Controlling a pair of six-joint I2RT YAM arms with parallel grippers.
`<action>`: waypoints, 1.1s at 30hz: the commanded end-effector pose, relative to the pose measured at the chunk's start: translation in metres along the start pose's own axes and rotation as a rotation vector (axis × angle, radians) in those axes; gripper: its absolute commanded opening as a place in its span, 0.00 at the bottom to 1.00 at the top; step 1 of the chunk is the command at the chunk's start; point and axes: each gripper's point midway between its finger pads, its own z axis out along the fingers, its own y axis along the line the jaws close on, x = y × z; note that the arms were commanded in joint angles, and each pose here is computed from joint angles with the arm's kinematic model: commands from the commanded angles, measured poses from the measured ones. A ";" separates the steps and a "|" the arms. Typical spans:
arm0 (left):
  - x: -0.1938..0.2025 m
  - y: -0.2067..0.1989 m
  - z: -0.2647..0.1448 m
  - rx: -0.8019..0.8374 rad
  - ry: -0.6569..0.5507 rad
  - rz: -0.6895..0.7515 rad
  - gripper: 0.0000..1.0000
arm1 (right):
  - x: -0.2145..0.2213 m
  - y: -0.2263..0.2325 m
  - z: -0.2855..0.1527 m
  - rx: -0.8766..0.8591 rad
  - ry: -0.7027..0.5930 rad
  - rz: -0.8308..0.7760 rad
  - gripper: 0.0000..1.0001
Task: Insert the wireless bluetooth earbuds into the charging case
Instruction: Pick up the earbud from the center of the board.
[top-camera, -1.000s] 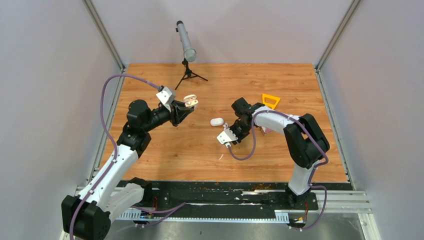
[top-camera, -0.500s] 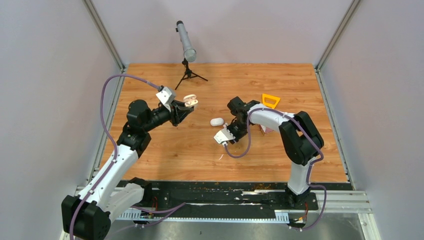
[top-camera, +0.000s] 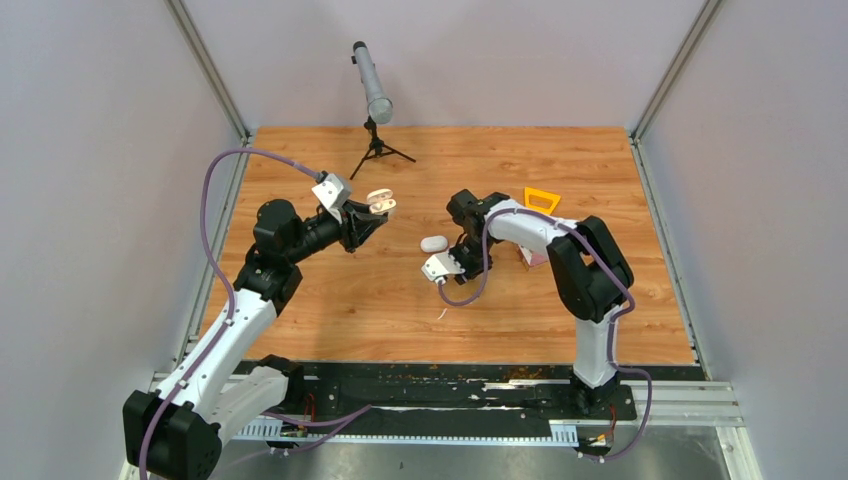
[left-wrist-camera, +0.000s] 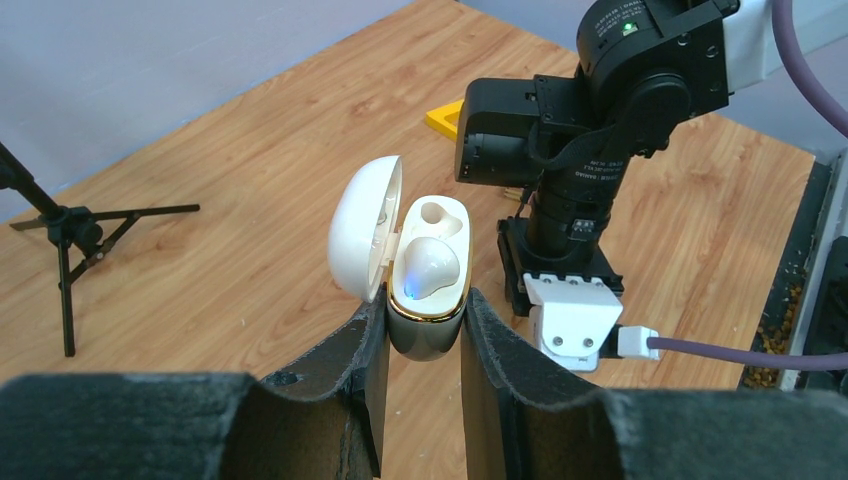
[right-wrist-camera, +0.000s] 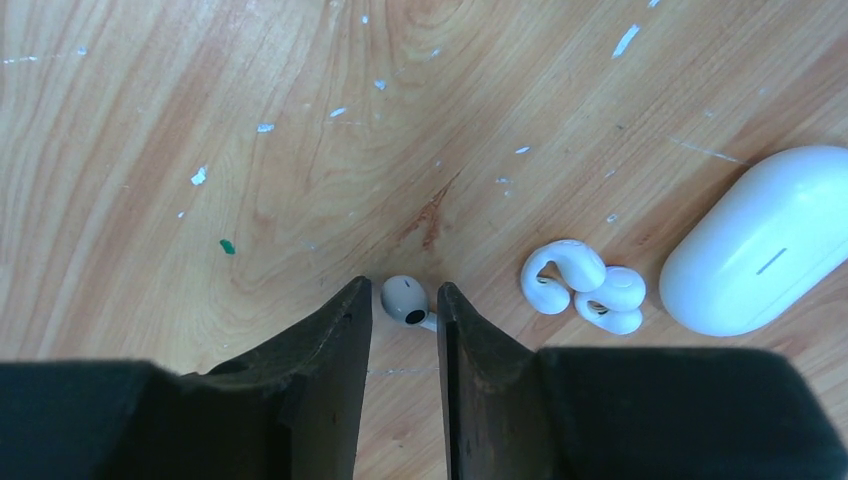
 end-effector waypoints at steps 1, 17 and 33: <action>-0.021 0.001 -0.001 -0.004 -0.058 0.036 0.00 | 0.012 0.029 0.008 -0.144 0.053 0.062 0.32; -0.022 0.001 0.001 0.000 -0.062 0.030 0.00 | 0.002 0.024 0.015 -0.156 0.026 0.158 0.29; -0.019 0.002 0.002 0.000 -0.058 0.020 0.00 | -0.002 0.013 0.020 -0.103 0.006 0.195 0.26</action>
